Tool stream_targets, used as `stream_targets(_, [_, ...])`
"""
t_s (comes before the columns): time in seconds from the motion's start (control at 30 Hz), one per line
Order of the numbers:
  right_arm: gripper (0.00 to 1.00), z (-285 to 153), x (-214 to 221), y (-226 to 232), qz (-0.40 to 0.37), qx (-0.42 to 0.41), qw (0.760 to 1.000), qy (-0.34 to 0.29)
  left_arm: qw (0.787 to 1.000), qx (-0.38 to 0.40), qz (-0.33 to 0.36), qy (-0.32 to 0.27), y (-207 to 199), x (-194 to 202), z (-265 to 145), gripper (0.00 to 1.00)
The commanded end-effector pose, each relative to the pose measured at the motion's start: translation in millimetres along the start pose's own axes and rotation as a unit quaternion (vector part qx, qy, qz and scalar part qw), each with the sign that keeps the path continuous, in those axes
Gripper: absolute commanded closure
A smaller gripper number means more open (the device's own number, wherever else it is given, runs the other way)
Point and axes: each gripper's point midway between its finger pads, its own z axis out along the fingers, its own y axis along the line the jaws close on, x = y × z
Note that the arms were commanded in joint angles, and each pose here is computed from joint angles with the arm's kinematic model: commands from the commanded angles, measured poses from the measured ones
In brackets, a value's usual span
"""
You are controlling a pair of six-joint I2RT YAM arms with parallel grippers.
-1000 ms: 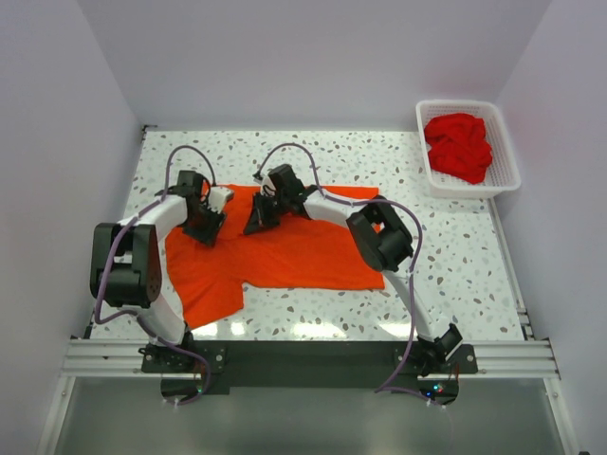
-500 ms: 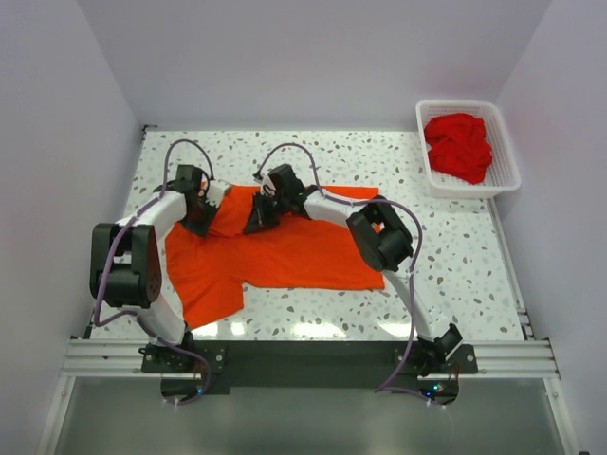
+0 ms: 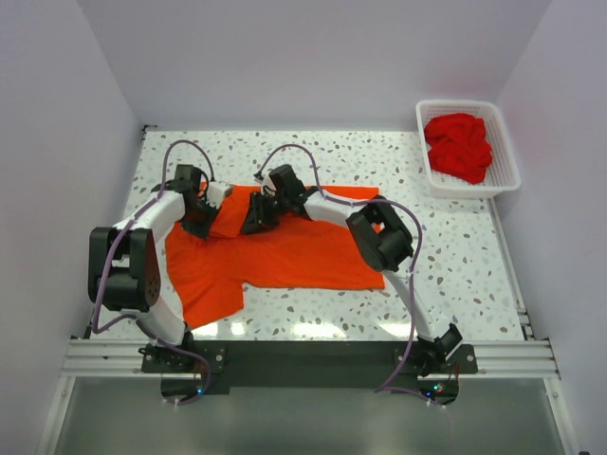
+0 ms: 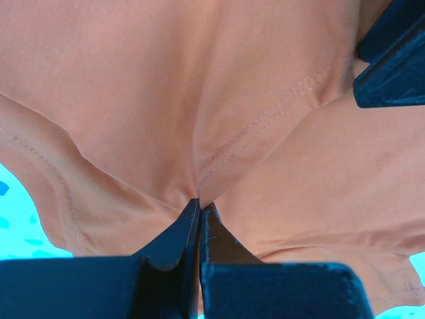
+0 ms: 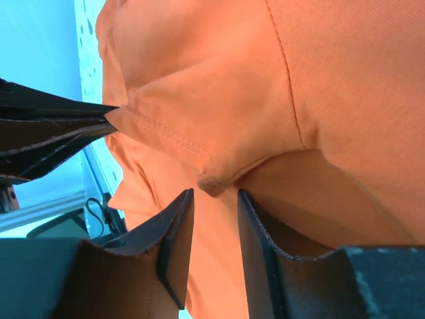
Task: Fold and stack the t-shirts
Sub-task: Fold the tshirt
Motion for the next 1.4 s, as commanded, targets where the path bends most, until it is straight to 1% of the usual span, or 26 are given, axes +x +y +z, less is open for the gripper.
stream_targets(0.0, [0.63,-19,-20,39,-0.012,-0.037,0.999,-0.027,1.000,0.008,-0.002,-0.016,-4,-7,-6,1.00])
stream_targets(0.07, [0.61,-19,-20,38,-0.010,-0.037,0.999,-0.029,1.000,0.010,-0.003,-0.016,-5,-7,-6,1.00])
stream_targets(0.13, [0.54,-17,-20,34,-0.006,-0.030,0.999,-0.031,1.000,0.013,-0.002,-0.017,-6,-8,-7,1.00])
stream_targets(0.2, [0.54,-14,-19,33,-0.002,-0.030,0.999,-0.030,1.000,0.013,-0.001,-0.020,-6,-9,-8,1.00])
stream_targets(0.27, [0.57,-11,-18,31,0.002,-0.030,0.999,-0.029,1.000,0.016,-0.001,-0.019,-7,-10,-9,1.00])
stream_targets(0.5, [0.71,-7,-17,30,0.008,-0.036,0.999,-0.026,1.000,0.021,0.001,-0.019,-11,-11,-9,1.00])
stream_targets(0.6, [0.83,-6,-18,32,0.007,-0.039,0.999,-0.026,1.000,0.023,0.001,-0.017,-12,-10,-9,1.00])
stream_targets(0.63, [0.92,-6,-18,31,0.008,-0.039,0.999,-0.025,1.000,0.023,0.002,-0.018,-12,-11,-11,1.00])
stream_targets(0.7, [1.00,-7,-19,34,0.007,-0.043,0.999,-0.025,1.000,0.024,0.003,-0.018,-12,-11,-11,1.00])
stream_targets(0.93, [1.00,-11,-21,38,0.002,-0.043,0.999,-0.031,1.000,0.023,0.003,-0.017,-14,-8,-14,1.00])
stream_targets(0.97, [0.96,-10,-20,34,0.005,-0.034,0.999,-0.027,1.000,0.024,0.002,-0.018,-14,-8,-14,1.00])
stream_targets(1.03, [0.70,-9,-22,31,0.006,-0.016,0.999,-0.034,1.000,0.023,0.001,-0.019,-14,-8,-14,1.00])
stream_targets(1.07, [0.67,-9,-21,29,0.006,-0.010,0.999,-0.033,1.000,0.024,0.000,-0.018,-15,-7,-14,1.00])
stream_targets(1.1, [0.66,-8,-22,27,0.007,-0.003,0.999,-0.037,1.000,0.023,0.000,-0.019,-15,-7,-14,1.00])
stream_targets(1.37, [0.65,-3,-10,12,0.007,0.044,0.999,-0.030,0.999,0.030,0.000,-0.027,-19,-9,-16,1.00])
